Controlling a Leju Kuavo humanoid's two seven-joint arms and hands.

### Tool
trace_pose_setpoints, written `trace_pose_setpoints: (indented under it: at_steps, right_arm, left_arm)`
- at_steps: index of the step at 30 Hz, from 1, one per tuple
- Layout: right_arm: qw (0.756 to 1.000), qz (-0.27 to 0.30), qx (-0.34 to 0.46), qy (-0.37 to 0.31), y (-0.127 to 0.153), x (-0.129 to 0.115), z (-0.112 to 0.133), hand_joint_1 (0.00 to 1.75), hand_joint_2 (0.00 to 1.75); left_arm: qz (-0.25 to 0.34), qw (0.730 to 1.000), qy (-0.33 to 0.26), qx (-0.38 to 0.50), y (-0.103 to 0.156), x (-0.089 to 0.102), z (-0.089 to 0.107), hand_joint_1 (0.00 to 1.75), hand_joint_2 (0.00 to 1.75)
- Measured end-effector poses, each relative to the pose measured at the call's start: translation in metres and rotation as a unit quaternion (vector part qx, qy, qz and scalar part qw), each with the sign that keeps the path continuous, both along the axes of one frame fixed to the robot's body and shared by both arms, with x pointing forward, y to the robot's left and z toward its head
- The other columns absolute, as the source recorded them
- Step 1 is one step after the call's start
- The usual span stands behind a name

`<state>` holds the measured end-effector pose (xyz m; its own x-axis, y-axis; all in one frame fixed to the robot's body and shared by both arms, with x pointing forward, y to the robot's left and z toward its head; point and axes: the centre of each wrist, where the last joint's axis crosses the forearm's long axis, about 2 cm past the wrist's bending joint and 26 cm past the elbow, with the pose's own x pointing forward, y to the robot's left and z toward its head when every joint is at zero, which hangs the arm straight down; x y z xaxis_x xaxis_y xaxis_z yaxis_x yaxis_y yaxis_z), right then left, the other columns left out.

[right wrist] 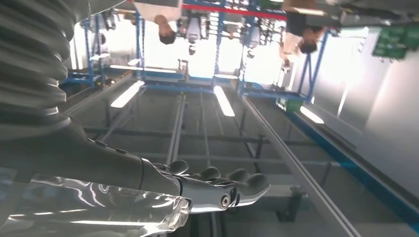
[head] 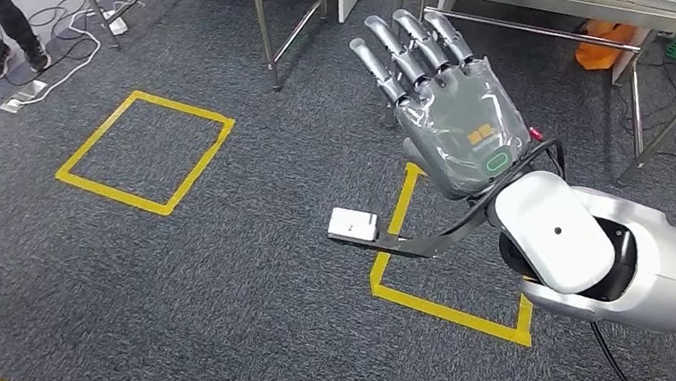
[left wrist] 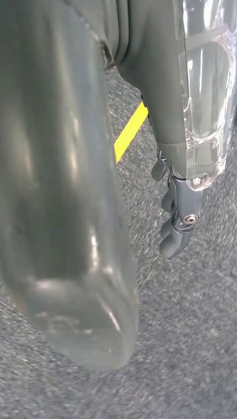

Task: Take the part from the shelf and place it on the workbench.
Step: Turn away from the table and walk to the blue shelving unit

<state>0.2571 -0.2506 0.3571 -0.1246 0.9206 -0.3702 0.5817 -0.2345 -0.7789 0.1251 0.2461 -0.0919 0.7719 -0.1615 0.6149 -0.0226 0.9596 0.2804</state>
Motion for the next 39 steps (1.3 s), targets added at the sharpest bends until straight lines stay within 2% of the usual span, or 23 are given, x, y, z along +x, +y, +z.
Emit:
trace_pose_setpoints:
  at_steps: [6, 14, 23, 39]
  right_arm:
    - [1.000, -0.004, 0.007, 0.010, -0.005, -0.007, -0.015, 0.00, 1.75]
    - [1.000, -0.007, 0.016, 0.004, -0.008, -0.009, -0.016, 0.00, 1.75]
    - [1.000, -0.004, 0.024, 0.008, -0.009, -0.012, -0.024, 0.00, 1.75]
    - [0.999, -0.015, 0.031, 0.007, -0.013, -0.016, -0.022, 0.00, 1.75]
  left_arm:
    - [0.000, 1.000, 0.008, 0.003, 0.002, -0.010, -0.003, 0.00, 0.00]
    - [0.001, 1.000, 0.013, 0.006, 0.004, -0.015, -0.004, 0.00, 0.00]
    - [-0.004, 1.000, 0.011, 0.010, 0.006, -0.015, -0.004, 0.00, 0.00]
    - [-0.008, 1.000, 0.007, 0.015, 0.005, -0.012, -0.003, 0.00, 0.00]
